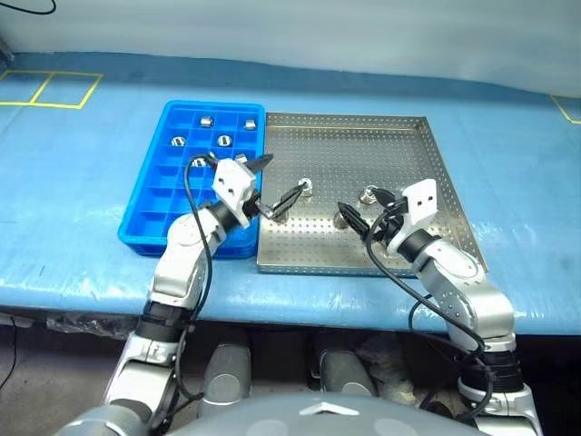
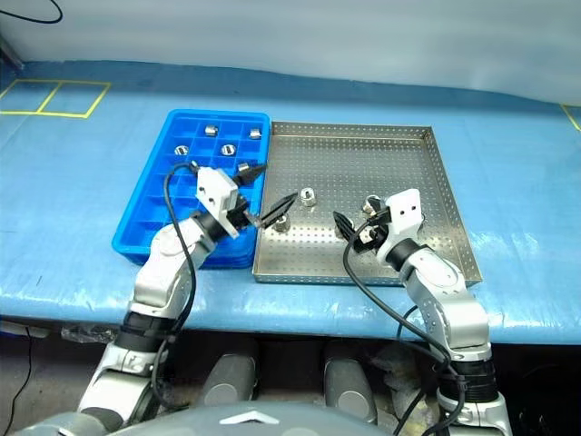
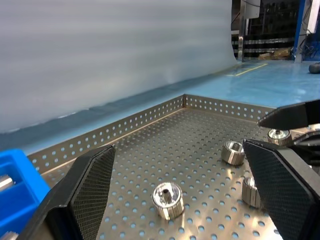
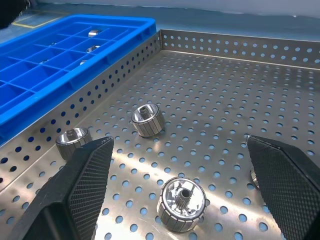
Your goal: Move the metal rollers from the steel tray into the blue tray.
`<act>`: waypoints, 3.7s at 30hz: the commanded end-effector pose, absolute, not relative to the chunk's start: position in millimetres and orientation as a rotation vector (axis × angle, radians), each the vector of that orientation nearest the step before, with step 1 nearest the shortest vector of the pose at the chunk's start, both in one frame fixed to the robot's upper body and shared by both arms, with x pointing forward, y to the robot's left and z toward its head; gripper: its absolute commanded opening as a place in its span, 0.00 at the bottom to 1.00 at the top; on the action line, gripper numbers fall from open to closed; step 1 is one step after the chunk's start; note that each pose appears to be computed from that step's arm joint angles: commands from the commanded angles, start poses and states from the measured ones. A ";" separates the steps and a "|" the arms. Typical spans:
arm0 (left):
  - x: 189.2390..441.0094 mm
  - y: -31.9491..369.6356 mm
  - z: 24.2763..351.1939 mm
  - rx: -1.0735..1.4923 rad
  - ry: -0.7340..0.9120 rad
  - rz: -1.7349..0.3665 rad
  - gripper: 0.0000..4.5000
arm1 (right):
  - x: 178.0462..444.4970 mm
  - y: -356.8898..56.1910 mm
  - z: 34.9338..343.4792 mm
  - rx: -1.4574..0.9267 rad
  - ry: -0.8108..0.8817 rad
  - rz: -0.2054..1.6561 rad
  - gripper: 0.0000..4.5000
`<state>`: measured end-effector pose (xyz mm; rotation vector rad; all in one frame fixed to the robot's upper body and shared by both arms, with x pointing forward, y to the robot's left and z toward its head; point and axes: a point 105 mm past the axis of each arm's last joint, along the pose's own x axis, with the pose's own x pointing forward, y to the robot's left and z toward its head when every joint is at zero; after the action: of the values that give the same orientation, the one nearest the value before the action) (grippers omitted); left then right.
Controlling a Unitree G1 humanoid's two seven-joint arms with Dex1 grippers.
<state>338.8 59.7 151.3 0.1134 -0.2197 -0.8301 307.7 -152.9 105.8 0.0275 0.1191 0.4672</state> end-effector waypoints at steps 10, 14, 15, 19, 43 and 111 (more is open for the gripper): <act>403.5 43.0 137.6 0.183 0.154 -0.744 1.00 | 300.0 -171.3 115.9 0.049 0.064 0.319 1.00; 409.1 42.6 125.4 0.165 0.317 -0.766 1.00 | 295.0 -175.6 112.5 0.049 0.068 0.289 1.00; 410.7 43.9 122.5 0.187 0.343 -0.759 1.00 | 294.1 -176.4 112.1 0.050 0.068 0.283 1.00; 414.2 48.5 112.5 0.226 0.424 -0.745 1.00 | 291.5 -177.9 111.6 0.056 0.066 0.269 1.00; 409.2 70.6 103.4 0.237 0.255 -0.674 0.38 | 287.4 -182.6 107.3 0.034 0.060 0.232 1.00; 355.3 58.4 164.0 0.267 0.080 -0.873 0.83 | 312.4 -152.6 111.6 -0.023 0.042 0.365 1.00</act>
<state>358.6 65.1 156.4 0.2422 0.0685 -0.8031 314.1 -150.5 94.3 -0.0201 0.1120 0.3785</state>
